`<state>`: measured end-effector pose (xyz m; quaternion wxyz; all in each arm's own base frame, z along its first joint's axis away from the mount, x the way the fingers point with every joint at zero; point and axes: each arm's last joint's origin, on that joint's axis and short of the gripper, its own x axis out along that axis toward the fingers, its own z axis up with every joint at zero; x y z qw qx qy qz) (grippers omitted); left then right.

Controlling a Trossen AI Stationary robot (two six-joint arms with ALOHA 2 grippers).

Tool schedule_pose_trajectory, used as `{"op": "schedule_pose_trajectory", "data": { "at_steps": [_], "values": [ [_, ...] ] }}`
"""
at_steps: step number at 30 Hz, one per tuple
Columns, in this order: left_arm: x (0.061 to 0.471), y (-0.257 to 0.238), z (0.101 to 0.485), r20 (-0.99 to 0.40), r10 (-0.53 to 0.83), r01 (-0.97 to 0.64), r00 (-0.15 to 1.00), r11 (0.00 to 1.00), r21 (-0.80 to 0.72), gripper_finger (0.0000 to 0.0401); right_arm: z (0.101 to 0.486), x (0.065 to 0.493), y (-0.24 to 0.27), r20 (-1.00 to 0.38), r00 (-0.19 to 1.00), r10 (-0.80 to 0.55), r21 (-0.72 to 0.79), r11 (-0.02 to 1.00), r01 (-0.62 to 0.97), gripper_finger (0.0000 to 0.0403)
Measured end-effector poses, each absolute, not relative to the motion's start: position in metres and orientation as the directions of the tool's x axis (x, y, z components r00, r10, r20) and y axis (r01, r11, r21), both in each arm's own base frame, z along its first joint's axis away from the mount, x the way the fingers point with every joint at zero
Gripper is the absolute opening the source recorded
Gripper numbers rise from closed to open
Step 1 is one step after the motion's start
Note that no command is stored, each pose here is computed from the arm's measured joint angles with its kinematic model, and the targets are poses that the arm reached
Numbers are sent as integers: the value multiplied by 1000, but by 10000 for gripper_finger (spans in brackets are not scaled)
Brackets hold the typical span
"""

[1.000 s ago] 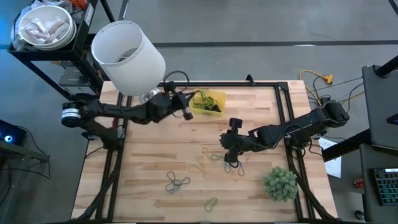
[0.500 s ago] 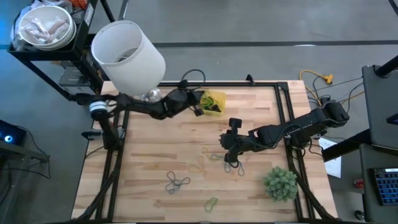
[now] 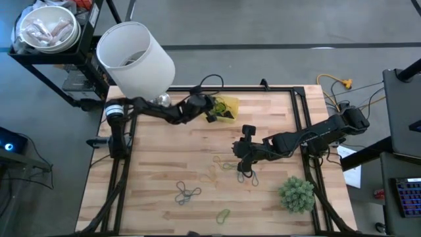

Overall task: Pick and place rubber bands into bin
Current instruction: Put the purple rubber band into the yellow bin, then put the blue rubber band into the yellow bin

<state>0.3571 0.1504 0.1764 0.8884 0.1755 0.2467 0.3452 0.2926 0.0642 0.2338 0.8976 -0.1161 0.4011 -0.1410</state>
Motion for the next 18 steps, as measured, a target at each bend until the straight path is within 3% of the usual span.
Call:
{"op": "schedule_pose_trajectory", "data": {
  "at_steps": [7,11,18],
  "values": [
    [352,155,177,-351,708,-558,613,703,441,0,234,293,64,-686,641,-345,-319,934,163,68],
    [353,153,177,-363,649,-509,668,755,412,5,234,293,64,-686,641,-346,-318,934,163,68],
    [354,153,178,-363,634,-498,682,767,404,67,234,293,64,-685,641,-345,-318,934,163,68]
  ]
}}
